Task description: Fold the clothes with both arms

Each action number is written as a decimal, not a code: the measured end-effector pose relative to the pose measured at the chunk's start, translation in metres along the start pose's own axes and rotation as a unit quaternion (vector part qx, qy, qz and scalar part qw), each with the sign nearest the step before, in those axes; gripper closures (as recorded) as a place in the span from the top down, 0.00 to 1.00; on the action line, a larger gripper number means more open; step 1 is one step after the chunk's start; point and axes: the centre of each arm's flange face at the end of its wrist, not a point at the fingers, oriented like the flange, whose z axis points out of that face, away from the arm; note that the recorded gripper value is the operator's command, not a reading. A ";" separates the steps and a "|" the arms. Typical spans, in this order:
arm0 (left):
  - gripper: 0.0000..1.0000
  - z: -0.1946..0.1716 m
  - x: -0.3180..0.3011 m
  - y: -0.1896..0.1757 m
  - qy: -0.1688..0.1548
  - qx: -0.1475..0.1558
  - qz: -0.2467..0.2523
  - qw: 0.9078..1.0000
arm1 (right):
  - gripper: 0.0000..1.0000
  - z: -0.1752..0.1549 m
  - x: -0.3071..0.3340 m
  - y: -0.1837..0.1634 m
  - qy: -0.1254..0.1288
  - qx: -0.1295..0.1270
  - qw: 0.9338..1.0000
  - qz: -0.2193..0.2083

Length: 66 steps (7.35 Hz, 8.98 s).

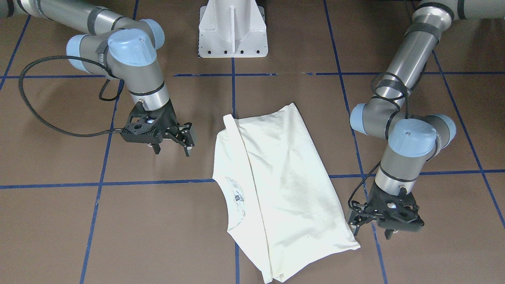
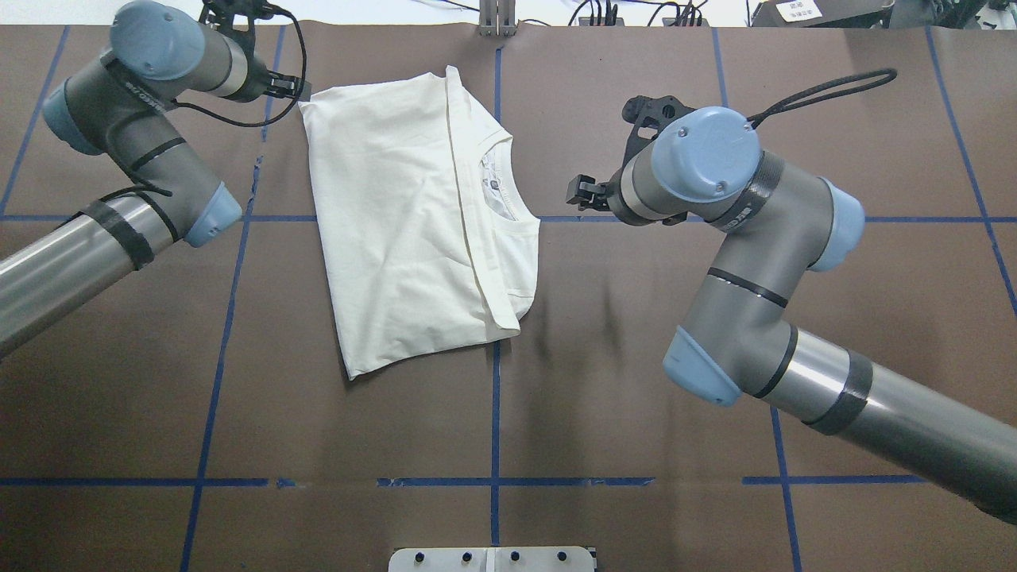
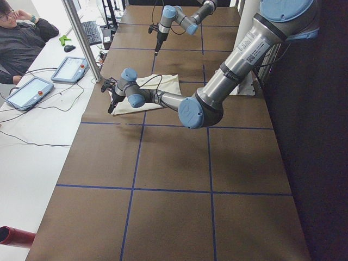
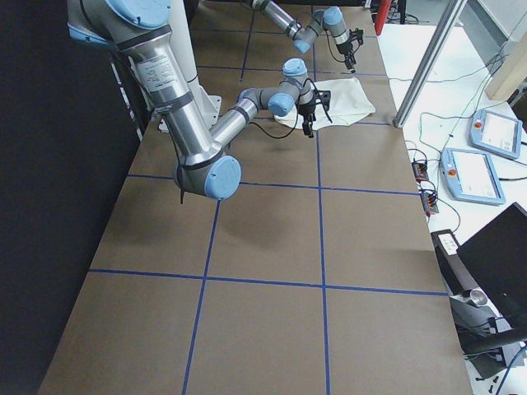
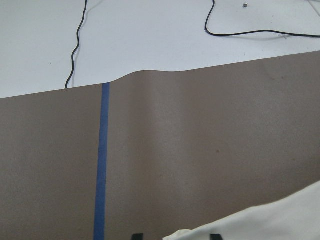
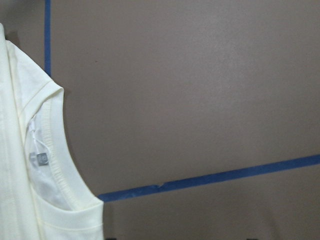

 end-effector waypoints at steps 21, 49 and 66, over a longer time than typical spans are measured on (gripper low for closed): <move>1.00 -0.019 -0.009 0.017 0.021 -0.001 0.004 1.000 | 0.00 0.055 -0.041 0.079 0.031 0.014 0.999 0.032; 1.00 -0.018 -0.008 0.019 0.021 -0.003 0.005 1.000 | 0.99 -0.017 0.069 0.271 0.013 0.053 0.980 -0.189; 0.65 -0.170 0.247 0.360 0.139 -0.129 -0.384 0.904 | 1.00 -0.063 0.070 0.144 -0.124 0.028 0.991 0.044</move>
